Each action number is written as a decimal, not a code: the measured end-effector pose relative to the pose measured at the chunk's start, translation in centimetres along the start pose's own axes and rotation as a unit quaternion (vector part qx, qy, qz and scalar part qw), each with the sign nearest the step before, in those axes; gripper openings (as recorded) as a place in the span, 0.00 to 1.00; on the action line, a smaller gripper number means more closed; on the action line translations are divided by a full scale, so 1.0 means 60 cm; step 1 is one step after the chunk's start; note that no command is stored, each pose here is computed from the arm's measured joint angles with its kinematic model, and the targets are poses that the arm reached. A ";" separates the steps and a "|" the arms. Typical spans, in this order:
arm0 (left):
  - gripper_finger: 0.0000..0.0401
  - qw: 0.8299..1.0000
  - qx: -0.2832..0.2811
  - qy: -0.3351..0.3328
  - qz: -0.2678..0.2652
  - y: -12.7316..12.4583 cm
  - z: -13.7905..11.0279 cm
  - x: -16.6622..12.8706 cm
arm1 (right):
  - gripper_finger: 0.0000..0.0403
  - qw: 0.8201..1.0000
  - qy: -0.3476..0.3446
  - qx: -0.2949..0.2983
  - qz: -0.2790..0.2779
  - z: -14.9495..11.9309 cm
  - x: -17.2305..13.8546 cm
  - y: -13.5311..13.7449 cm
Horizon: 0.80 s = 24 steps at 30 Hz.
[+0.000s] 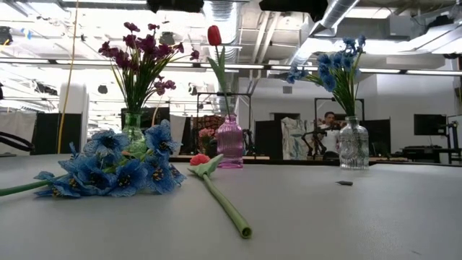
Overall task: Sort flowers into vase by color
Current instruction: Put the right pink flower into the purple vase
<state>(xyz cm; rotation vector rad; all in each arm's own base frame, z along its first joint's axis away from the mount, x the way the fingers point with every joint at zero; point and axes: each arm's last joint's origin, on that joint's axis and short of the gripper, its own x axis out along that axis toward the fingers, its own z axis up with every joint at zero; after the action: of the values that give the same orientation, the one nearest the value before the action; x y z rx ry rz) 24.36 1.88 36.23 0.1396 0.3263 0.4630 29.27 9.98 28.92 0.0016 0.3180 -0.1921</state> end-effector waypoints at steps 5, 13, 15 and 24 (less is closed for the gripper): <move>0.36 0.999 0.003 0.021 -0.046 -0.032 -0.011 -0.023 | 0.49 0.999 0.003 0.047 0.013 0.000 0.000 0.001; 0.36 0.993 0.001 0.039 -0.108 -0.088 -0.048 -0.045 | 0.49 0.994 0.005 0.111 0.023 -0.002 -0.005 0.011; 0.36 0.993 0.004 0.040 -0.112 -0.100 -0.058 -0.050 | 0.49 0.992 0.006 0.123 0.029 -0.003 -0.008 0.016; 0.36 0.992 -0.005 0.047 -0.119 -0.136 -0.086 -0.065 | 0.49 0.985 0.031 0.164 0.041 -0.048 0.030 0.063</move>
<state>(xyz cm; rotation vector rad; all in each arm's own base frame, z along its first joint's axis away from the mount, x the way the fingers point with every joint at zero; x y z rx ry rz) 22.70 -6.84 30.81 0.0676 0.4274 0.2358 30.76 13.45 25.52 0.3462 0.3454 -0.1617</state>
